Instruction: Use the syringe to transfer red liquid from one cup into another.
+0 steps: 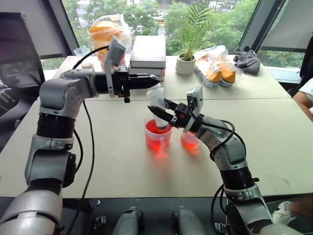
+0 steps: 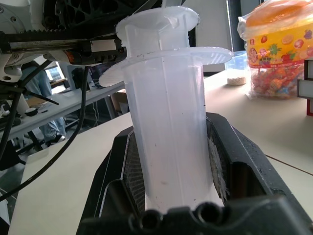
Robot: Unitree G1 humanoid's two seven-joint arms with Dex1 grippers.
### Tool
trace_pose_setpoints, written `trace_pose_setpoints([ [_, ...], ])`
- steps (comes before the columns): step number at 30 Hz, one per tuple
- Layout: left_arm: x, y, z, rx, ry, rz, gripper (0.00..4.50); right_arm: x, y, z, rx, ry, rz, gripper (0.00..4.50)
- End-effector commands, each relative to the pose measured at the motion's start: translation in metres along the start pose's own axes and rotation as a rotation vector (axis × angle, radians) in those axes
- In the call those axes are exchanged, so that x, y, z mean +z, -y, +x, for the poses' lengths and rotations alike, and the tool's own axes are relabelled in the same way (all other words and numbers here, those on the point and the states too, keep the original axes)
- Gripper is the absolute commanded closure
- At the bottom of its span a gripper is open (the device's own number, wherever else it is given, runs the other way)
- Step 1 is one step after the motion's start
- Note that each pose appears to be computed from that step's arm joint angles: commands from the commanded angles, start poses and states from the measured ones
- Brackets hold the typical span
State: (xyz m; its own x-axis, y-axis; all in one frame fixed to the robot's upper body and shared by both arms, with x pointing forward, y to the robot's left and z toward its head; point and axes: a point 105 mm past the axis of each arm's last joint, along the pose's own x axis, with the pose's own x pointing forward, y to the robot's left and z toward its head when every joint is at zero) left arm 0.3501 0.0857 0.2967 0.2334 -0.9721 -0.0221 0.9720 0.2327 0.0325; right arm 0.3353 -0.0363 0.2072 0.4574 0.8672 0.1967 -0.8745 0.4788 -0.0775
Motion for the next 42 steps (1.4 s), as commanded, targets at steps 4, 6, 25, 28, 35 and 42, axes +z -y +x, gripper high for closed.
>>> trace_pose_setpoints([
  [4, 0.052, -0.01, -0.024, 0.12, 0.092, 0.19, 4.45, -0.016, -0.012, 0.0, 0.081, -0.056, 0.022, 3.1],
  [6, 0.053, -0.01, -0.024, 0.121, 0.093, 0.194, 4.45, -0.015, -0.012, 0.0, 0.082, -0.054, 0.021, 3.1],
  [25, 0.036, -0.002, -0.022, 0.071, 0.077, 0.128, 1.34, 0.027, -0.007, 0.002, 0.069, 0.035, -0.056, 3.1],
  [28, 0.03, 0.005, -0.026, 0.03, 0.071, 0.106, 0.46, 0.044, -0.004, 0.003, 0.049, 0.076, -0.067, 3.1],
  [35, 0.028, 0.008, -0.034, 0.032, 0.085, 0.097, 0.46, 0.07, 0.001, 0.001, 0.003, 0.142, -0.071, 3.1],
  [42, 0.028, 0.006, -0.032, 0.039, 0.099, 0.092, 0.46, 0.121, 0.014, -0.023, -0.104, 0.258, -0.094, 3.1],
])
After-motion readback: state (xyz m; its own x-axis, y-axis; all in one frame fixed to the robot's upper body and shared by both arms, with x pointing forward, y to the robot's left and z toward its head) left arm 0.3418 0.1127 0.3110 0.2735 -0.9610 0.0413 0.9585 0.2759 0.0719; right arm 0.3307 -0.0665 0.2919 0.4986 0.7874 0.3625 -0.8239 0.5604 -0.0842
